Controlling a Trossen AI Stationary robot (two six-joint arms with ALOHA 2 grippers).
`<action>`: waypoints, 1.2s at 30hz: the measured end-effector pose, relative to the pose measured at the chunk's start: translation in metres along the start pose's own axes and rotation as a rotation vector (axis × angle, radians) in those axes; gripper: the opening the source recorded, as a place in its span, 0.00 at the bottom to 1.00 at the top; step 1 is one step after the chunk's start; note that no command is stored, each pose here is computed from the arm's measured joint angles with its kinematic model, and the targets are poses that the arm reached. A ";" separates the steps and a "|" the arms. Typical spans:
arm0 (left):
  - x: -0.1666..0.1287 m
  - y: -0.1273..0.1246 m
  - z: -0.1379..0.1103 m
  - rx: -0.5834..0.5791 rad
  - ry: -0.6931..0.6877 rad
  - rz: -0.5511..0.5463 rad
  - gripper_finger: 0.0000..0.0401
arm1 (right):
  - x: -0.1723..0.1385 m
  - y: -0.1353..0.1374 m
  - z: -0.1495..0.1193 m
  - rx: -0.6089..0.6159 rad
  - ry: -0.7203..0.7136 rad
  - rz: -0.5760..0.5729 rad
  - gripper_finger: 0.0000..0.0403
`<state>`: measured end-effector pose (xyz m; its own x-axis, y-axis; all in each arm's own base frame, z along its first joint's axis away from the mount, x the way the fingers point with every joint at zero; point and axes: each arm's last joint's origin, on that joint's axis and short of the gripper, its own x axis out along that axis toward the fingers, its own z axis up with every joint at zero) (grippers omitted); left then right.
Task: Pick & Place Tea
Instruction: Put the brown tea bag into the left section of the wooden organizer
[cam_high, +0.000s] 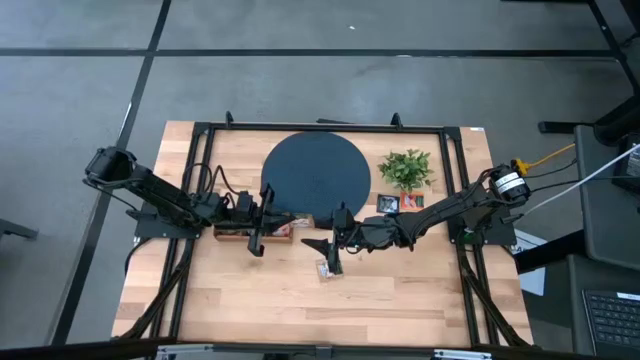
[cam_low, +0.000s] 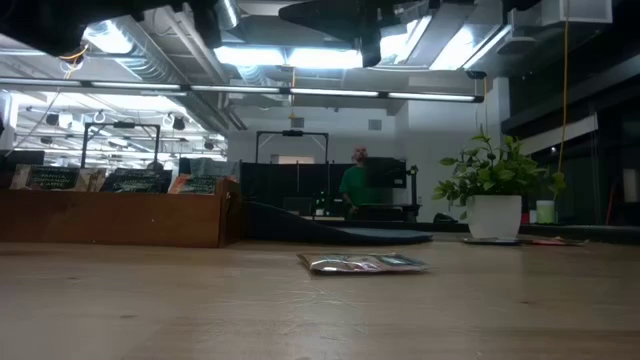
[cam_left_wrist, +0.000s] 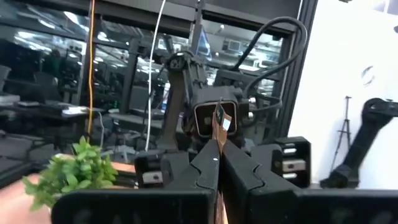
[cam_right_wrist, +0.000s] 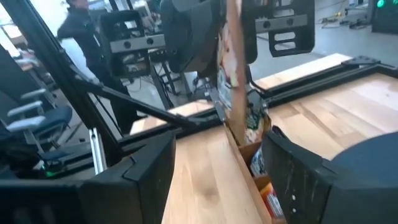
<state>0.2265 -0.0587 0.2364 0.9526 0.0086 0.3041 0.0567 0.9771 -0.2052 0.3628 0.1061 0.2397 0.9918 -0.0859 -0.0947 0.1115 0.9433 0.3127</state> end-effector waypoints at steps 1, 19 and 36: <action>0.003 -0.001 0.001 0.012 0.000 0.002 0.01 | 0.001 0.000 0.000 0.003 -0.009 0.001 0.59; 0.001 -0.017 0.008 0.082 0.054 0.063 0.01 | 0.000 0.004 0.002 -0.136 -0.082 -0.054 0.48; -0.012 -0.015 0.006 0.025 0.090 0.081 0.01 | -0.001 0.009 0.007 -0.157 -0.123 0.026 0.02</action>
<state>0.2123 -0.0722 0.2419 0.9769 0.0697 0.2020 -0.0280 0.9790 -0.2021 0.3632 0.1126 0.2493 0.9955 -0.0899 0.0304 0.0839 0.9834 0.1610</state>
